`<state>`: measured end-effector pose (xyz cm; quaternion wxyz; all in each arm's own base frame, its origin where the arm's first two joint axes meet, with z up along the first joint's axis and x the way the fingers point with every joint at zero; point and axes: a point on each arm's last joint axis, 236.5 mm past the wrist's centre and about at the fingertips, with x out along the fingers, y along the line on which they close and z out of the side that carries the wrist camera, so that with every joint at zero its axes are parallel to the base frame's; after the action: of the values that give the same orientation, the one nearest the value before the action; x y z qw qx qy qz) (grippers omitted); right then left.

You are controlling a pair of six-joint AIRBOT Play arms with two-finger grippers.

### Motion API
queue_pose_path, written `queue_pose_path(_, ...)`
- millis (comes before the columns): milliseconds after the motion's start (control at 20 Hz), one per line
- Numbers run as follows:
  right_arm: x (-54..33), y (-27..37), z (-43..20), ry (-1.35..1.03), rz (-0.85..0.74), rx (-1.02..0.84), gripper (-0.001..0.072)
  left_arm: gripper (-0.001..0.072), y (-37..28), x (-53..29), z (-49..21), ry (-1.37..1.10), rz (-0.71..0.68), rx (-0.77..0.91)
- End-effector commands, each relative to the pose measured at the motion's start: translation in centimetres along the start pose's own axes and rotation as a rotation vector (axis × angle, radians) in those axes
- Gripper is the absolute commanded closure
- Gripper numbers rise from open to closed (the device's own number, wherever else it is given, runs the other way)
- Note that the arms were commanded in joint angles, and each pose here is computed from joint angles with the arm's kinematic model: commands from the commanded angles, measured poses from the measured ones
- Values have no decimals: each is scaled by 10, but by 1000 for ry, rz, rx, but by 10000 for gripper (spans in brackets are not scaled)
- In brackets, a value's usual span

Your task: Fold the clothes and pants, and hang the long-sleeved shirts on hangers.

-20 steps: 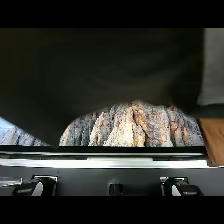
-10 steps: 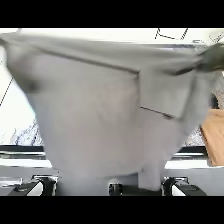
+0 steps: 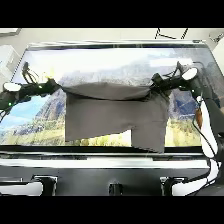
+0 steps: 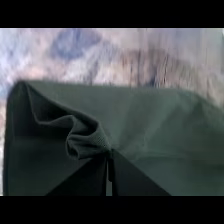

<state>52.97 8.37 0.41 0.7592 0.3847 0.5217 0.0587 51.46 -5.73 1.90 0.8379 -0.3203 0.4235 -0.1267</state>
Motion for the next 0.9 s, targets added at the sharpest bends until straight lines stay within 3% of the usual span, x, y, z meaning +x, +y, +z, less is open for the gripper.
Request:
queue_pose_path(0,-7,-15,3,71,28,18,483,529,14,1,-36,172,-23,-61)
queue_pose_path(50,-30,-29,6,104,7,-9,265,310,22,-13,-43,227,-15,-92)
queue_pose_path(100,-57,-52,5,148,-40,-38,171,184,35,-33,-55,306,8,-125)
queue_pose_path(300,-143,-180,-38,351,-393,61,181,187,109,-108,-159,677,246,-244)
queue_pose_path(600,-143,-211,-79,391,-430,77,181,226,92,-90,-266,694,70,-359)
queue_pose_path(700,-143,-210,-80,397,-428,79,181,226,88,-81,-275,677,51,-379)
queue_pose_path(850,-144,-210,-81,403,-427,80,181,282,83,-67,-272,639,51,-363)
